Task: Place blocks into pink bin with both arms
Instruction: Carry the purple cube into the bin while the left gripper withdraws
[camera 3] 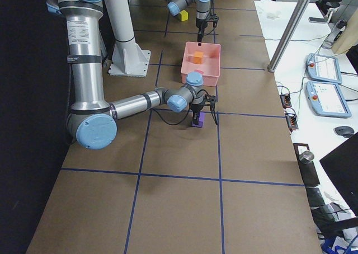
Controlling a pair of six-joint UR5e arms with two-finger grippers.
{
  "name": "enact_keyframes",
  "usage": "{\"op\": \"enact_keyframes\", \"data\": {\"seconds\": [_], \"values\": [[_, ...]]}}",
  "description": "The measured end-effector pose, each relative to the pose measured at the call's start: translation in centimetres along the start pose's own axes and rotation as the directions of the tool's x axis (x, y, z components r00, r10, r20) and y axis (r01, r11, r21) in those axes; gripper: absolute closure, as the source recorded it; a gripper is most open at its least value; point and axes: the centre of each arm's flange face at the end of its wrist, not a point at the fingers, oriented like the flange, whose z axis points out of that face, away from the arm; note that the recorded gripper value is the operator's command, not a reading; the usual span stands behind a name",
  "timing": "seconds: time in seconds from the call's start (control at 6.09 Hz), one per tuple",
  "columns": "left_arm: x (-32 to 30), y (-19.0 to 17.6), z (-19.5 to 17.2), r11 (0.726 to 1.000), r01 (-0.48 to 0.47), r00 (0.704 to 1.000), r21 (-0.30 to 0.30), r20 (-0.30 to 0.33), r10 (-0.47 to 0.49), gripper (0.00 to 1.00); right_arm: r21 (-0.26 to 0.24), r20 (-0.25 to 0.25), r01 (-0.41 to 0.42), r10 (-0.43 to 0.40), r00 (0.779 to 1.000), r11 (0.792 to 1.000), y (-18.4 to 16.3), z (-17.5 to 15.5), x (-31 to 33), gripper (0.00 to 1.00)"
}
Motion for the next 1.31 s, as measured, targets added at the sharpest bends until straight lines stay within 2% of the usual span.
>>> {"op": "enact_keyframes", "data": {"seconds": [0.16,0.33,0.66,0.99,1.15,1.31], "values": [[-5.2,-0.3,-0.9,0.996,-0.081,0.997,-0.024,-0.019,0.081,0.0,0.002,0.035,0.013,-0.013,0.999,1.0,0.1,-1.6,-1.7,0.54],[-11.2,0.4,-1.9,0.986,-0.162,0.987,-0.023,-0.018,0.162,0.0,0.001,0.057,0.021,-0.021,0.998,1.0,-0.4,-3.5,-4.5,0.54],[-23.6,3.3,-3.9,0.958,-0.287,0.957,-0.02,0.024,0.287,0.0,-0.015,0.047,-0.008,0.009,0.999,1.0,-2.4,-8.4,-12.9,0.54],[-35.5,7.4,-4.7,0.942,-0.331,0.942,-0.055,0.039,0.333,0.0,-0.038,0.062,-0.1,0.103,0.993,0.994,-2.7,-12.0,-21.8,0.54],[-38.0,9.3,-5.2,0.941,-0.332,0.941,-0.06,0.039,0.335,0.0,-0.055,0.081,-0.159,0.163,0.983,0.986,-2.1,-12.2,-27.1,0.52],[-38.9,10.1,-5.3,0.943,-0.328,0.943,-0.063,0.039,0.331,0.0,-0.056,0.089,-0.205,0.209,0.974,0.977,-1.1,-11.8,-32.6,0.38]]}}
